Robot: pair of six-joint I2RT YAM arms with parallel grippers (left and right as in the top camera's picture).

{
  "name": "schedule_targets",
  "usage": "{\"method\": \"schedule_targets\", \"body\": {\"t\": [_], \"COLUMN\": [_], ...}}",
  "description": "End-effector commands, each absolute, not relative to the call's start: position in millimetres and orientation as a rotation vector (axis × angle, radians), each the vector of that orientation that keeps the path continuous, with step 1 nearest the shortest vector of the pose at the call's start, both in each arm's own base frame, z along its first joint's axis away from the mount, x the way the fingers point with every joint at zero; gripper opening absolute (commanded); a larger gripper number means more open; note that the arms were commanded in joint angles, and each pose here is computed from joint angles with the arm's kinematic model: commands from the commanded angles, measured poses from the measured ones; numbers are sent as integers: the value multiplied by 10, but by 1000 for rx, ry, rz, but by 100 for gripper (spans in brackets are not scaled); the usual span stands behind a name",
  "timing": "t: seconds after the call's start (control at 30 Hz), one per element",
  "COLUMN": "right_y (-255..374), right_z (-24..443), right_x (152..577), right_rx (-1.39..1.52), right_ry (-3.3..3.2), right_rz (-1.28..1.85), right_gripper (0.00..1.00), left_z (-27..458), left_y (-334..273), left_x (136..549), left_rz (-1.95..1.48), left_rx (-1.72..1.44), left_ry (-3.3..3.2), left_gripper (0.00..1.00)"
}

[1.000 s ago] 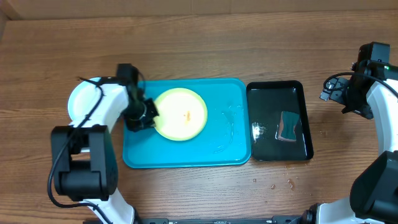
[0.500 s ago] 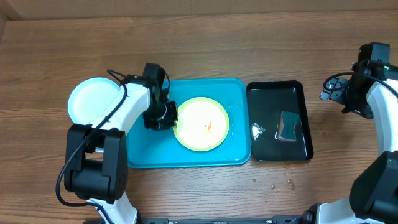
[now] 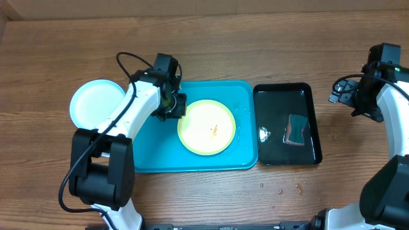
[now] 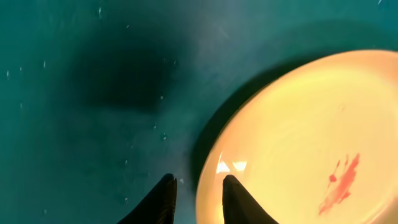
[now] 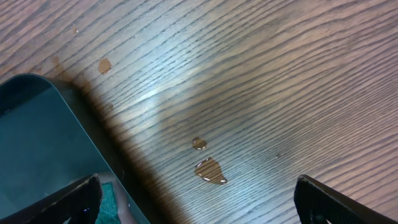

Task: Clean dirty plates on tray and stack at the side
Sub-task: 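Slide yellow plate rightward onto teal tray center with left gripper, then hold yellow plate rim steady with left gripper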

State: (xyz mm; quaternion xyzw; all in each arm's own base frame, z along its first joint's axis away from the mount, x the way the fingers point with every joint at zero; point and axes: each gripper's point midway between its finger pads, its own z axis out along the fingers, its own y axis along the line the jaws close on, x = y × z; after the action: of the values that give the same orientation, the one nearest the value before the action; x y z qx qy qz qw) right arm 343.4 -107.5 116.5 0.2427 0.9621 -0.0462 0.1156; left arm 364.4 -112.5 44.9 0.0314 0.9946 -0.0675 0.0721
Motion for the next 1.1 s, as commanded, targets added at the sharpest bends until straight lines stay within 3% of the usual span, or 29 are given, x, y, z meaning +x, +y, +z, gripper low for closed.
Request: {"method": "schedule_targets", "body": {"t": [0.0, 0.47, 1.07], "right_y": [-1097, -1097, -1097], "right_z": [1239, 1239, 1239], "right_x": [3465, 3465, 3465], "right_rx": [715, 715, 715], "right_ry": [2792, 2792, 2792], "right_rz": [-139, -139, -139], "right_gripper": [100, 100, 100], "left_z": [319, 176, 359], "left_y": [-1201, -1207, -1129], "left_x": [3586, 3568, 3766], "left_rz": [-168, -139, -36], "left_rx": [184, 173, 208], "left_ry": [2993, 2971, 2914], "left_gripper": [28, 22, 28]}}
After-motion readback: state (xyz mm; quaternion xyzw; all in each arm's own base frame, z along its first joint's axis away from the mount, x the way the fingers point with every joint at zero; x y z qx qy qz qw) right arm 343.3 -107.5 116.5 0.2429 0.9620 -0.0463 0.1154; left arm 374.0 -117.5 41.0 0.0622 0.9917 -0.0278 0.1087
